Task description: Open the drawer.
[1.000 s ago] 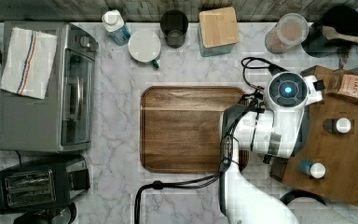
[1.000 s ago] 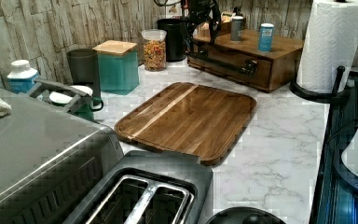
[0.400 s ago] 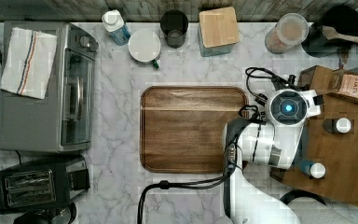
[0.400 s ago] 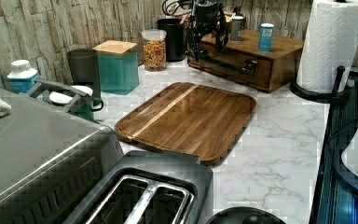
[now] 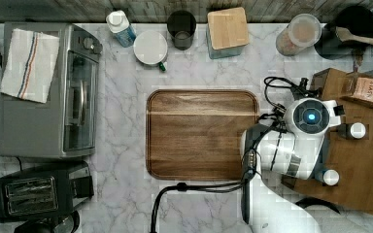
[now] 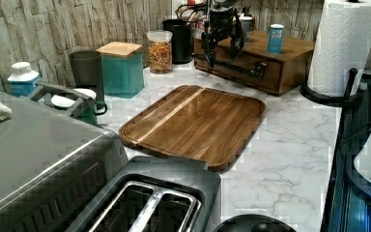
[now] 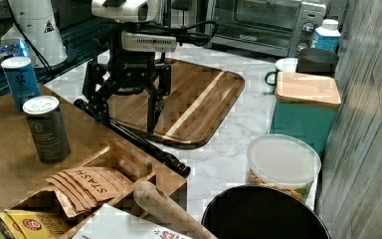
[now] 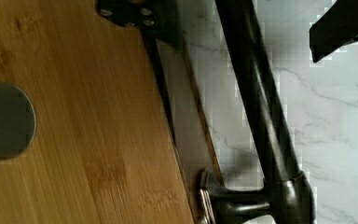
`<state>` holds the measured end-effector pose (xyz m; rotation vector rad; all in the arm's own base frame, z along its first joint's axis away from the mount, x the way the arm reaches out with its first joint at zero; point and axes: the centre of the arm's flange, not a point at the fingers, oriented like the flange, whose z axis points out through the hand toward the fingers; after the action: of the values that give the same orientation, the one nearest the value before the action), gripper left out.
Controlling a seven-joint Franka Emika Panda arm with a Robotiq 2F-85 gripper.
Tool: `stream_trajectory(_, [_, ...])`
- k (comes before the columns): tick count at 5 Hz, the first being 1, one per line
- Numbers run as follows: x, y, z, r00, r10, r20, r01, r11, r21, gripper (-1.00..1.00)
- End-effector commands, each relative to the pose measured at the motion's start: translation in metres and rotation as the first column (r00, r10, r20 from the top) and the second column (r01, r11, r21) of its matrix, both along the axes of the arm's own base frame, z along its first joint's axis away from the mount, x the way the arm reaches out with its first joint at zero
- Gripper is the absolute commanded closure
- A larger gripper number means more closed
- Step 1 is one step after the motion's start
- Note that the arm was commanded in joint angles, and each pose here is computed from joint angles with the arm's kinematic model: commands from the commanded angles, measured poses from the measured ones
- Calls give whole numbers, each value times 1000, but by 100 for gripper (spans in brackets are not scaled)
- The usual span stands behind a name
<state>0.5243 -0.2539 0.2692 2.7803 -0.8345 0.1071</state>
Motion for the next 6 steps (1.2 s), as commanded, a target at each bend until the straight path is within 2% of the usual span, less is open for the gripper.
stream_trajectory(1, [33,20,0,998,40,38,-42,997,65,-100])
stream_trajectory(2, [35,24,-6,996,81,28,-82,996,39,-100])
stream_trajectory(3, [34,19,-10,991,127,50,-128,992,20,-100])
stream_trajectory(5, [33,32,4,969,236,69,-238,971,20,-100])
stream_trajectory(6, [38,43,14,940,323,106,-330,942,61,-100])
